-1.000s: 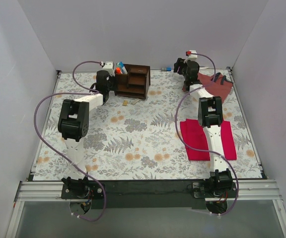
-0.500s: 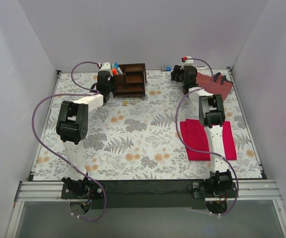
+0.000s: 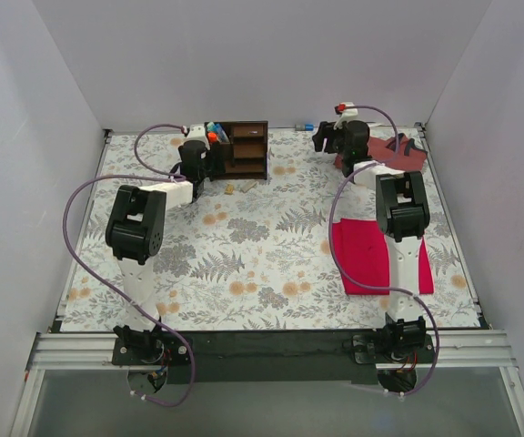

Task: Sort the stationery into containers
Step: Move the storage box to the center of the board, then reset both arms

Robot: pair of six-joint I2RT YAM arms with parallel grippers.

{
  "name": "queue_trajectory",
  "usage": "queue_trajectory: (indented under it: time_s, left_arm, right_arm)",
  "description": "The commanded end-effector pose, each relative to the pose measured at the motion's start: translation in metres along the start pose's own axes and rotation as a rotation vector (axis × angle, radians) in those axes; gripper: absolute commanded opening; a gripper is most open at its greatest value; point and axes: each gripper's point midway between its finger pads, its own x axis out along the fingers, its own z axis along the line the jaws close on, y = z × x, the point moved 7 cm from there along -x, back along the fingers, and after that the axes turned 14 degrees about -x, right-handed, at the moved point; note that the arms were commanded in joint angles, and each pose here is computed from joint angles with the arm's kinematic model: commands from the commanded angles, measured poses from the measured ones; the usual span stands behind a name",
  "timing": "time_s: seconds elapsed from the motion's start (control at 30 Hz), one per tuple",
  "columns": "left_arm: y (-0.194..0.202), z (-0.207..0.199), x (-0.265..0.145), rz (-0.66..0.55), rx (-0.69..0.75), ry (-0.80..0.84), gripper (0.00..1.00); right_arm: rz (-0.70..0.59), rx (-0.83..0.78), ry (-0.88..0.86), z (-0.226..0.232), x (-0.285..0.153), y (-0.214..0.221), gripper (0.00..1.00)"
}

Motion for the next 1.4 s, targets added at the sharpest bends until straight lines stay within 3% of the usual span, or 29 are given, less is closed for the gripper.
queue_trajectory:
  time_s: [0.0, 0.03, 0.07, 0.13, 0.27, 0.4, 0.57, 0.73, 0.93, 1.37]
  left_arm:
    - [-0.029, -0.017, -0.019, -0.077, 0.003, 0.05, 0.75]
    - [-0.041, -0.021, -0.027, -0.102, 0.005, 0.061, 0.76]
    - [-0.044, -0.021, -0.033, -0.107, 0.011, 0.058, 0.77]
    - [-0.065, -0.024, -0.052, -0.155, 0.032, 0.066, 0.78]
    - [-0.085, -0.023, -0.09, -0.166, 0.058, 0.123, 0.78]
    - [-0.07, -0.014, -0.129, -0.091, 0.106, 0.196, 0.78]
    - [-0.048, 0.012, -0.174, 0.013, 0.133, 0.175, 0.78]
    - [-0.013, 0.07, -0.2, 0.094, 0.071, 0.037, 0.79]
    - [0.002, 0.08, -0.218, 0.09, 0.124, 0.063, 0.79]
    - [0.025, 0.097, -0.225, 0.128, 0.162, 0.012, 0.79]
  right_arm:
    - [-0.104, -0.084, -0.024, 0.0, -0.026, -0.053, 0.84]
    - [-0.074, -0.1, -0.031, 0.003, -0.034, -0.042, 0.96]
    - [-0.097, -0.122, -0.022, 0.002, -0.045, -0.058, 0.98]
    - [-0.052, -0.132, -0.009, 0.002, -0.063, -0.048, 0.98]
    - [0.001, -0.173, 0.038, -0.001, -0.102, -0.067, 0.98]
    - [0.19, -0.178, 0.028, 0.004, -0.14, -0.058, 0.98]
    - [0.45, -0.196, 0.276, -0.013, -0.196, -0.039, 0.98]
    - [0.501, -0.268, 0.401, -0.015, -0.261, -0.034, 0.98]
    - [0.551, -0.305, 0.39, -0.003, -0.312, -0.011, 0.98]
    - [0.556, -0.295, 0.325, 0.005, -0.32, -0.009, 0.98]
